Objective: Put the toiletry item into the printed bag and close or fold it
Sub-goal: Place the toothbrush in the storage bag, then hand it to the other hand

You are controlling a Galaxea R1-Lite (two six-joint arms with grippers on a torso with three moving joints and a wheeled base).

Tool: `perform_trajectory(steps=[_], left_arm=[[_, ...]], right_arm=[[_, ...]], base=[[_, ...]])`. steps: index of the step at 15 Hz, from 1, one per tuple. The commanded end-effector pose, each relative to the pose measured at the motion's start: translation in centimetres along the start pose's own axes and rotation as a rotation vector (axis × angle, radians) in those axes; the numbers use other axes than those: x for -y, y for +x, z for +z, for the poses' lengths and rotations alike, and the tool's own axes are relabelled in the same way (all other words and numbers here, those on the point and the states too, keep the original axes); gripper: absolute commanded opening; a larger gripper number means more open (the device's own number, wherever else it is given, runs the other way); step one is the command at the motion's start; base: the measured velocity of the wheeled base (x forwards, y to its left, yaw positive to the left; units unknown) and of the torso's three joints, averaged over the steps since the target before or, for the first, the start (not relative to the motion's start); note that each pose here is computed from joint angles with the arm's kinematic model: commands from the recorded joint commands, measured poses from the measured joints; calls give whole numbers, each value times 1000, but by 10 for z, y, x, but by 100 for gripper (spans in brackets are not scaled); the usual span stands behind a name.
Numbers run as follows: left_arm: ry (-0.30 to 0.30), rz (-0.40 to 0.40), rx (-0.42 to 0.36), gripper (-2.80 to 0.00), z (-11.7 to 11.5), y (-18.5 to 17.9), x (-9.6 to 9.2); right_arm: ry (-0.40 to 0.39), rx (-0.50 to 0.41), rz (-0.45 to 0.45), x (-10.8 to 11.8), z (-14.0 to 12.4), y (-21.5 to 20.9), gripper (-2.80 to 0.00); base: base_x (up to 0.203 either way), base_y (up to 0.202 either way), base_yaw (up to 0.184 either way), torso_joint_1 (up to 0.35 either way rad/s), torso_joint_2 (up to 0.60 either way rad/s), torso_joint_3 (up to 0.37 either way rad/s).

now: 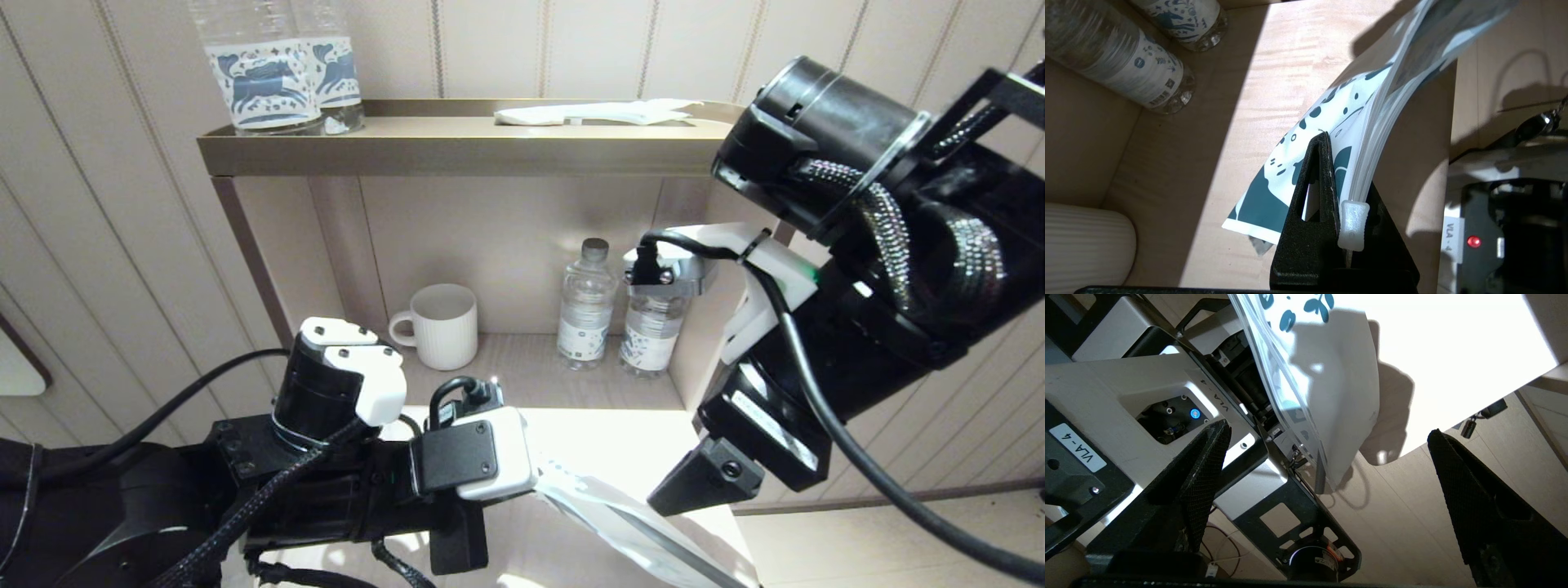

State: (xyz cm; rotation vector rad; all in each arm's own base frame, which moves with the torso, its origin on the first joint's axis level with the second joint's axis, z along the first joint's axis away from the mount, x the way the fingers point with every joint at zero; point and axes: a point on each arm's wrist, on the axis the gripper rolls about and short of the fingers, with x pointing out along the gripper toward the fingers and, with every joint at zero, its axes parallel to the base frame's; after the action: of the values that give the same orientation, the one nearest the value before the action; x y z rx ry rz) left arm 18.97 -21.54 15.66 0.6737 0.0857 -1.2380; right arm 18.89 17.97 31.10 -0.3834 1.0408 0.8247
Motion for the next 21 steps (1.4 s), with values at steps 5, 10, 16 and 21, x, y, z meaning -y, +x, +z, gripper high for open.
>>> perform_trajectory(steps=[5,10,16,21], left_arm=[[-290,31,26,-280,18,6,-20],[-402,47,-124,-280,2,0,-17],[-532,124,-241,-280,-13,4,-17],[-533,122,-244,-280,-16,2,-14]], right_arm=[[47,1,4,11,-8,-8,0],[102,-23,-2,16,-11,-4,0],[173,-39,-9,18,-16,-7,-280],[259,-97,-49,34,-22,5,-280]], base=[[0,0,0,0,0,0],[0,0,0,0,0,0],[0,0,0,0,0,0],[0,0,0,0,0,0]])
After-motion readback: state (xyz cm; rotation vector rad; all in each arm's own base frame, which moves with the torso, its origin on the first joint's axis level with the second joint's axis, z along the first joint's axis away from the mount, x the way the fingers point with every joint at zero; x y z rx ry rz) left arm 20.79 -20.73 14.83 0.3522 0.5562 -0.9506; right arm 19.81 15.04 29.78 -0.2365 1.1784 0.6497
